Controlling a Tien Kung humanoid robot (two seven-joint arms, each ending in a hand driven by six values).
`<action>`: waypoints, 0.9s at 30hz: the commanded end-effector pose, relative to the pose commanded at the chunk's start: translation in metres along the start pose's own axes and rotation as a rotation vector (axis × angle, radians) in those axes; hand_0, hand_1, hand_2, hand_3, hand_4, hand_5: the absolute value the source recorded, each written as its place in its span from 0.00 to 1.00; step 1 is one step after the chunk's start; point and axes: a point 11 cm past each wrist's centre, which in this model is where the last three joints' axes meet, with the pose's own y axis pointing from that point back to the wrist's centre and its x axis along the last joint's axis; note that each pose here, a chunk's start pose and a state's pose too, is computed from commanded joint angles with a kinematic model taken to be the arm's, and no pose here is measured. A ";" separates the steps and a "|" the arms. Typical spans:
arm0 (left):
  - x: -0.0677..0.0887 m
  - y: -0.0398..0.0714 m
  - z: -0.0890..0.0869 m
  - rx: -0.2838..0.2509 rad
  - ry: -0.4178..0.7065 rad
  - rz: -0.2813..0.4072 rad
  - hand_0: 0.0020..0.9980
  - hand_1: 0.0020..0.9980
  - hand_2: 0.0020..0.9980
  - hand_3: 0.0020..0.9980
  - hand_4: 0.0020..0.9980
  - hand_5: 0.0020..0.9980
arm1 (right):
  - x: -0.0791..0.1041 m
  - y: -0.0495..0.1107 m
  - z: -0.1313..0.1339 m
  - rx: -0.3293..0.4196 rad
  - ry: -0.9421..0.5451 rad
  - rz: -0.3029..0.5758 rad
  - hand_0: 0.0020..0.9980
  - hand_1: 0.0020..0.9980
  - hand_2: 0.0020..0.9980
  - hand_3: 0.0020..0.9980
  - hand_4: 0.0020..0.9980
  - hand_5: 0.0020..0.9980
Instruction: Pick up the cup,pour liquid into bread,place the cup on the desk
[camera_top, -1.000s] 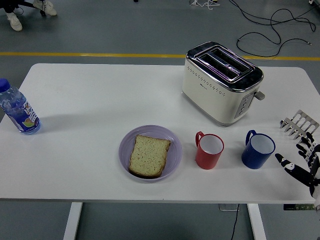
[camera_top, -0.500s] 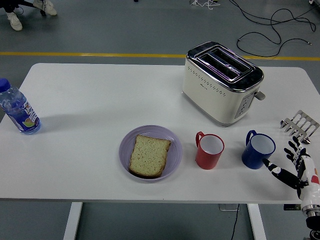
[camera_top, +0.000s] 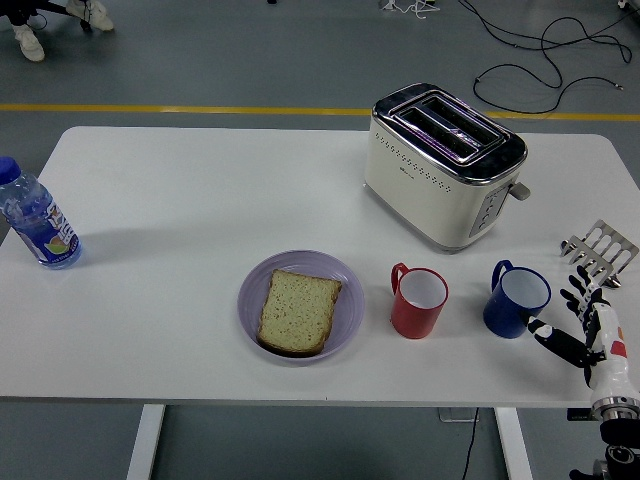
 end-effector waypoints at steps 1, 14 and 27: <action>0.000 0.000 0.000 -0.001 0.001 0.001 0.66 0.70 0.72 0.61 0.35 0.95 | -0.003 0.001 0.000 0.000 0.000 -0.009 0.93 0.87 0.95 1.00 0.98 0.12; 0.001 0.000 0.002 -0.001 -0.002 0.000 0.66 0.70 0.72 0.61 0.35 0.95 | -0.021 0.001 0.006 -0.019 -0.012 -0.040 0.92 0.86 0.95 1.00 0.98 0.11; -0.004 0.000 0.000 0.003 -0.011 -0.007 0.66 0.70 0.72 0.61 0.35 0.94 | -0.031 -0.009 0.008 -0.026 -0.012 -0.052 0.92 0.86 0.94 1.00 0.98 0.11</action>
